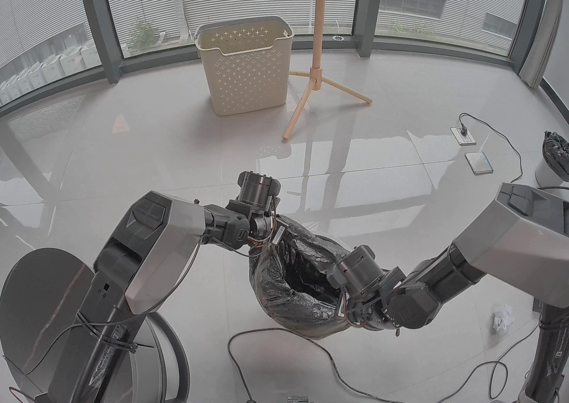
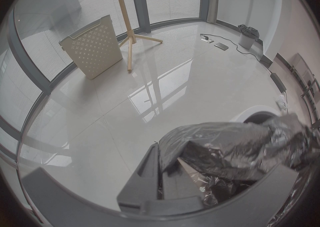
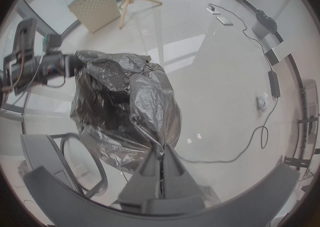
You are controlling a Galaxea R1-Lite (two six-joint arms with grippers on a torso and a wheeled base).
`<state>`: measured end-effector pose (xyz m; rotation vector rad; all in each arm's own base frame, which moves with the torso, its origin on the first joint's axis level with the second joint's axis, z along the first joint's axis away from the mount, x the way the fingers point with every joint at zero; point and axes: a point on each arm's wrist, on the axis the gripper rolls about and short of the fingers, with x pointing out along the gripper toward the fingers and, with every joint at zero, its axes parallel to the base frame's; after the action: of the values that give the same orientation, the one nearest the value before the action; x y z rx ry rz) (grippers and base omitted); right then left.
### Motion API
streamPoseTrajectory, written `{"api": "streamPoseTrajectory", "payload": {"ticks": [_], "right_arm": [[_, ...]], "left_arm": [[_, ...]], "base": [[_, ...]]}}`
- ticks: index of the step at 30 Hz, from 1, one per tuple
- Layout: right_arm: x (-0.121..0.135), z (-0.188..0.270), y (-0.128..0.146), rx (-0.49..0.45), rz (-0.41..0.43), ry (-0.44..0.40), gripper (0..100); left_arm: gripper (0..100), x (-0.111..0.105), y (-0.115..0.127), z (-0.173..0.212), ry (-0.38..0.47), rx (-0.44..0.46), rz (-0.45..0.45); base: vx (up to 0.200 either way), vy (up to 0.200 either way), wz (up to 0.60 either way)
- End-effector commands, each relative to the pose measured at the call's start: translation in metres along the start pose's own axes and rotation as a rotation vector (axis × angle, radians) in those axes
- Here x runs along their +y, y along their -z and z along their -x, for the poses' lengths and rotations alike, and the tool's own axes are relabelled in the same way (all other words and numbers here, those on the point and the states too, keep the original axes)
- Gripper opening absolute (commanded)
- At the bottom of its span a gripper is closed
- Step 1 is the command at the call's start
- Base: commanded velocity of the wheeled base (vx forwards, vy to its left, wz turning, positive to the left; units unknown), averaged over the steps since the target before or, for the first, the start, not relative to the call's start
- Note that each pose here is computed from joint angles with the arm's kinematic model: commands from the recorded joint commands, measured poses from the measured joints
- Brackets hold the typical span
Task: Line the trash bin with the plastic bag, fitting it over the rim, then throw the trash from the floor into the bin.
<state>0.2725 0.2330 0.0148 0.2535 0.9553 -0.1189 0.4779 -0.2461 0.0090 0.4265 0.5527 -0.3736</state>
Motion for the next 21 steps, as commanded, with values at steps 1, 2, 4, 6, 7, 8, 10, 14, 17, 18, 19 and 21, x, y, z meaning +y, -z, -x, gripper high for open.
{"api": "streamPoseTrajectory", "payload": {"ticks": [1, 2, 4, 6, 7, 8, 10, 14, 17, 18, 19, 21], "right_arm": [[-0.014, -0.021, -0.024, -0.061, -0.029, 0.015, 0], [-0.015, -0.025, -0.028, -0.076, -0.024, 0.01, 0], [-0.018, -0.028, -0.034, -0.098, -0.025, 0.001, 0], [-0.02, -0.031, -0.039, -0.119, -0.03, -0.006, 0], [-0.022, -0.032, -0.041, -0.126, -0.023, -0.005, 0], [-0.022, -0.032, -0.041, -0.126, -0.023, -0.005, 0], [-0.027, -0.038, -0.048, -0.14, -0.021, 0.001, 0], [-0.032, -0.046, -0.051, -0.142, -0.022, 0.015, 0], [-0.034, -0.052, -0.049, -0.137, -0.022, 0.021, 0], [-0.033, -0.054, -0.047, -0.137, -0.02, 0.012, 0], [-0.031, -0.053, -0.045, -0.139, -0.018, -0.001, 0], [-0.026, -0.047, -0.046, -0.148, -0.02, -0.058, 0]], "left_arm": [[0, -0.003, -0.003, 0.002, 0.005, -0.009, -0.003], [0, -0.003, -0.003, 0.002, 0.005, -0.009, -0.003], [0, -0.004, -0.004, 0.003, 0.007, -0.01, -0.004], [0, -0.006, -0.004, 0.003, 0.01, -0.011, -0.006], [0, -0.006, -0.004, 0.003, 0.01, -0.011, -0.006], [0, -0.006, -0.004, 0.003, 0.01, -0.011, -0.006], [0, -0.007, -0.003, 0.002, 0.01, -0.008, -0.007], [0, -0.009, -0.001, 0.0, 0.013, -0.002, -0.009], [0, -0.01, 0.001, -0.001, 0.014, 0.002, -0.012], [0, -0.01, 0.003, -0.002, 0.013, 0.005, -0.012], [0, -0.01, 0.003, -0.002, 0.014, 0.005, -0.012], [0, -0.009, 0.003, -0.003, 0.013, 0.007, -0.012]], "base": [[0.0, 0.0, 0.0], [0.0, 0.0, 0.0], [0.0, 0.0, 0.0], [0.0, 0.0, 0.0], [0.0, 0.0, 0.0], [0.0, 0.0, 0.0], [0.0, 0.0, 0.0], [0.0, 0.0, 0.0], [0.0, 0.0, 0.0], [0.0, 0.0, 0.0], [0.0, 0.0, 0.0], [0.0, 0.0, 0.0]]}}
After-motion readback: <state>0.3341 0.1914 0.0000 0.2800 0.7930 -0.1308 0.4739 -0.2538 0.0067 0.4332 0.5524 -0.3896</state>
